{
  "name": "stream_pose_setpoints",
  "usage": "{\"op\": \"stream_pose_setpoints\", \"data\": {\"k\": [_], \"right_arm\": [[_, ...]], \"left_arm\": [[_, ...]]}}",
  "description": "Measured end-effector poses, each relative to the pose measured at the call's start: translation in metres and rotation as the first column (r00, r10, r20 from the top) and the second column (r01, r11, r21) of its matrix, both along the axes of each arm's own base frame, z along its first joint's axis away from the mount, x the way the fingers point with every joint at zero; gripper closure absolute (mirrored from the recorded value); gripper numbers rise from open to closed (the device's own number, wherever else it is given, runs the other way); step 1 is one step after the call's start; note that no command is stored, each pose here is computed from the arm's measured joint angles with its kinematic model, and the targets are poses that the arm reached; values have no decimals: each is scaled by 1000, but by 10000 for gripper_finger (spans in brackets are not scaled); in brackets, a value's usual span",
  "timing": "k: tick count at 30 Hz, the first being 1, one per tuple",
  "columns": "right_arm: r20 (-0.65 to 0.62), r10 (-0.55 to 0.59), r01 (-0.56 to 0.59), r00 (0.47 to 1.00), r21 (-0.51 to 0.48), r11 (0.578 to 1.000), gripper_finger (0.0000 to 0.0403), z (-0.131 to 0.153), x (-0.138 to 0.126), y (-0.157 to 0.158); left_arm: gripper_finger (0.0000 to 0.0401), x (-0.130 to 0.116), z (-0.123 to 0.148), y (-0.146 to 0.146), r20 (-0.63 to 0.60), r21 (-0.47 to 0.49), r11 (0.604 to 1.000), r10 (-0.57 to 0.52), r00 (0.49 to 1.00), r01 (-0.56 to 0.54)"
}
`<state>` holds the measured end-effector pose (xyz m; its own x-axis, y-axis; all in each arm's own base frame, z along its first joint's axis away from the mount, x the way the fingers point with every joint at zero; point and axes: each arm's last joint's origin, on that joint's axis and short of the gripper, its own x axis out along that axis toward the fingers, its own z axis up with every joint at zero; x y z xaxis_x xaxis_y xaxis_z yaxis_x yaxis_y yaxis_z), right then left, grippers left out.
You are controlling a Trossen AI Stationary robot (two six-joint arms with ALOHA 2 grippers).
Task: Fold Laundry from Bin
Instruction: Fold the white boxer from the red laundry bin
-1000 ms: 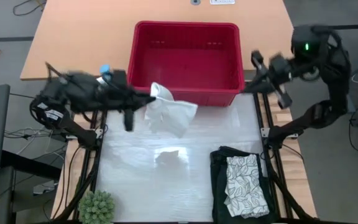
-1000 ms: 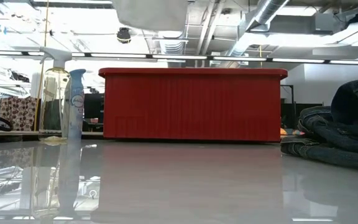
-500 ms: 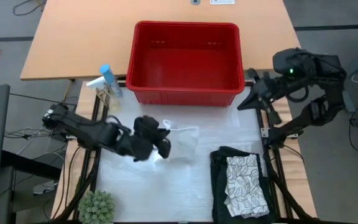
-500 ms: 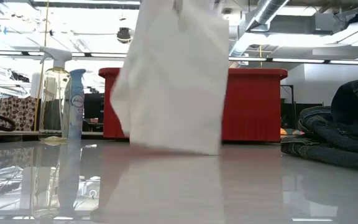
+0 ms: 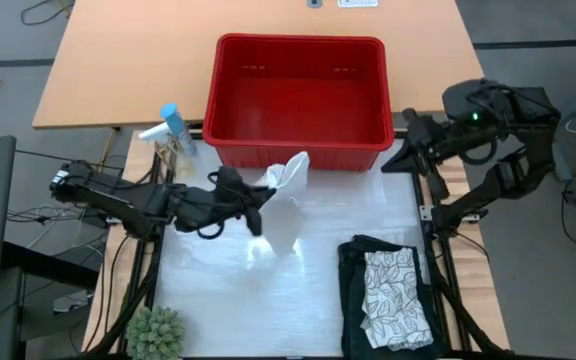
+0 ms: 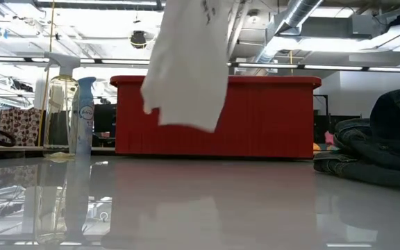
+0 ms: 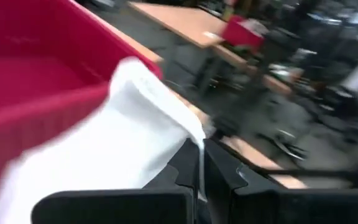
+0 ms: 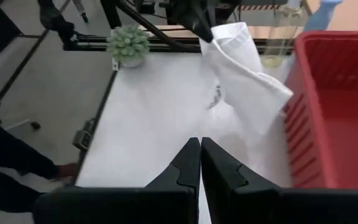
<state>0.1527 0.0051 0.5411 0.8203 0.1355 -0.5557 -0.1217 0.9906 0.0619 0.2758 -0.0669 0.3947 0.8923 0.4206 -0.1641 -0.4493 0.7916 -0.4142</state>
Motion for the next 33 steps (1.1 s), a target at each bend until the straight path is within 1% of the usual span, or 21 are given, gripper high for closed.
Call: {"op": "stream_pose_setpoints", "data": {"k": [2, 3, 5, 7, 10, 12, 13, 15, 17, 19, 23, 24, 26, 28, 30, 31, 33], "right_arm": [[9, 4, -4, 1000, 16, 1000, 361, 1, 1, 6], [14, 15, -15, 1000, 21, 1000, 361, 1, 3, 9], [38, 43, -44, 998, 40, 998, 361, 3, 8, 15], [47, 70, -73, 996, 50, 996, 361, 3, 14, 23], [41, 80, -81, 996, 31, 996, 361, 0, 25, 35], [24, 78, -78, 997, 5, 997, 361, -3, 32, 42], [15, 79, -79, 997, -7, 997, 361, -5, 36, 45], [-1, 77, -77, 997, -33, 996, 361, -9, 44, 50], [-18, 88, -88, 996, -52, 995, 361, -12, 51, 54], [-39, 86, -88, 996, -67, 994, 361, -17, 61, 56], [-80, 86, -92, 993, -78, 993, 361, -24, 73, 59], [-86, 81, -88, 993, -85, 993, 361, -25, 75, 60], [-84, 53, -62, 995, -106, 992, 361, -26, 75, 59], [-79, 28, -37, 996, -122, 992, 361, -25, 75, 58], [-72, 1, -10, 997, -125, 992, 361, -24, 73, 57], [-71, -11, 3, 997, -117, 993, 361, -24, 73, 57], [-70, -27, 20, 997, -95, 995, 361, -23, 70, 56]], "left_arm": [[401, -6, 5, -14, 27, -42, 995, -90, 996, 91], [401, -10, 6, -21, 41, -70, 988, -136, 990, 138], [401, -16, 6, -39, 70, -138, 969, -195, 978, 203], [401, -25, 6, -58, 100, -213, 941, -248, 964, 264], [401, -42, 6, -86, 149, -325, 883, -305, 941, 338], [401, -54, 6, -102, 172, -364, 864, -305, 937, 348], [401, -59, 6, -107, 181, -375, 866, -283, 942, 332], [401, -67, 5, -112, 185, -374, 887, -215, 959, 271], [401, -69, 1, -111, 157, -337, 921, -152, 976, 198], [401, -68, -3, -105, 119, -299, 945, -101, 988, 132], [401, -52, -13, -79, 29, -259, 966, -18, 999, 25], [401, -46, -16, -70, -3, -232, 973, 2, 1000, -2], [401, -38, -20, -52, -70, -146, 987, 57, 996, -67], [401, -30, -21, -32, -116, -28, 990, 137, 984, -141], [401, -24, -19, -15, -153, 100, 975, 210, 966, -197], [401, -22, -18, -8, -164, 140, 967, 235, 958, -214], [401, -20, -18, 0, -189, 191, 956, 260, 947, -225]]}}
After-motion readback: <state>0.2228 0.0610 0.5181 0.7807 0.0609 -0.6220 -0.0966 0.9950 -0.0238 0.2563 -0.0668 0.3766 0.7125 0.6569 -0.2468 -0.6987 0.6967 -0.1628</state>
